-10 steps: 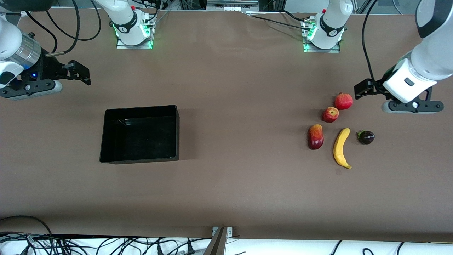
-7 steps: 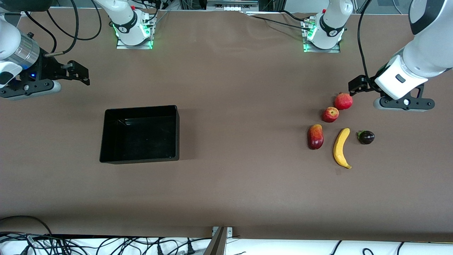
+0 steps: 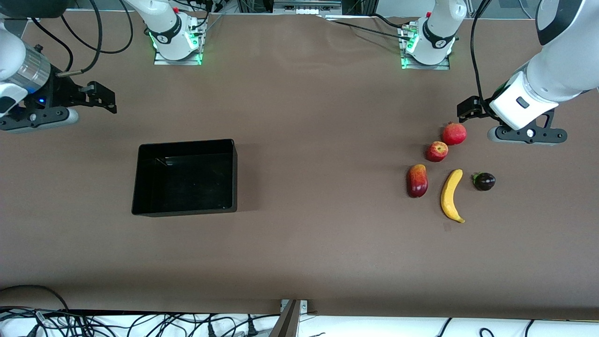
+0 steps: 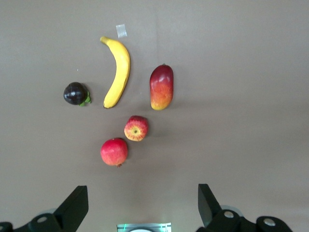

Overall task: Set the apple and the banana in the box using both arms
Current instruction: 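Reach the right gripper toward the rim of the black box, then lower the right gripper onto the box wall and close on it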

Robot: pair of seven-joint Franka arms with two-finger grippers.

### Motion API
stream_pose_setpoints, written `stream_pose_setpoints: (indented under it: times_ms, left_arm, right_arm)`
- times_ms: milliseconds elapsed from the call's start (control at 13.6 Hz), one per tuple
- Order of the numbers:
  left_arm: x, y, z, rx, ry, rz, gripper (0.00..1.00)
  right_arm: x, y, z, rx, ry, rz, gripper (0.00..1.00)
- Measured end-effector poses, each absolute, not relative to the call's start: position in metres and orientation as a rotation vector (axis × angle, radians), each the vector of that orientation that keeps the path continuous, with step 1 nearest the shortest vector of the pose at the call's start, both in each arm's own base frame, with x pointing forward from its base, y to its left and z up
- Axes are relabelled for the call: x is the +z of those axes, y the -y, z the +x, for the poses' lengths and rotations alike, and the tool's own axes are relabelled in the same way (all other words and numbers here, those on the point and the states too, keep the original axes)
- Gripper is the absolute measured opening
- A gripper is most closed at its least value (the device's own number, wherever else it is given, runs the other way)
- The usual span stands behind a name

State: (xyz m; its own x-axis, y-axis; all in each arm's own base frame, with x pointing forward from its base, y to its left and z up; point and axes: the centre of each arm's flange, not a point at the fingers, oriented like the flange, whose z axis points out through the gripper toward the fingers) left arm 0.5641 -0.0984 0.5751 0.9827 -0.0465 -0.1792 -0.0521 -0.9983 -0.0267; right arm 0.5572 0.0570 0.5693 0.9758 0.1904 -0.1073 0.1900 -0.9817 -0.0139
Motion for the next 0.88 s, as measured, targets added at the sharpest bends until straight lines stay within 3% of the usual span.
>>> stream_pose_setpoints:
  times_ms: [588,881]
  left_arm:
    - [0.578,0.095,0.563,0.313,-0.067,-3.091,1.0]
    - [0.576,0.087,0.566,0.319,-0.045,-3.092,1.0]
  right_arm:
    - [0.329,-0.016,0.6,0.115,0.223,-3.132,1.0]
    - [0.256,0.02,0.607,0.14,0.208,-3.144,1.0]
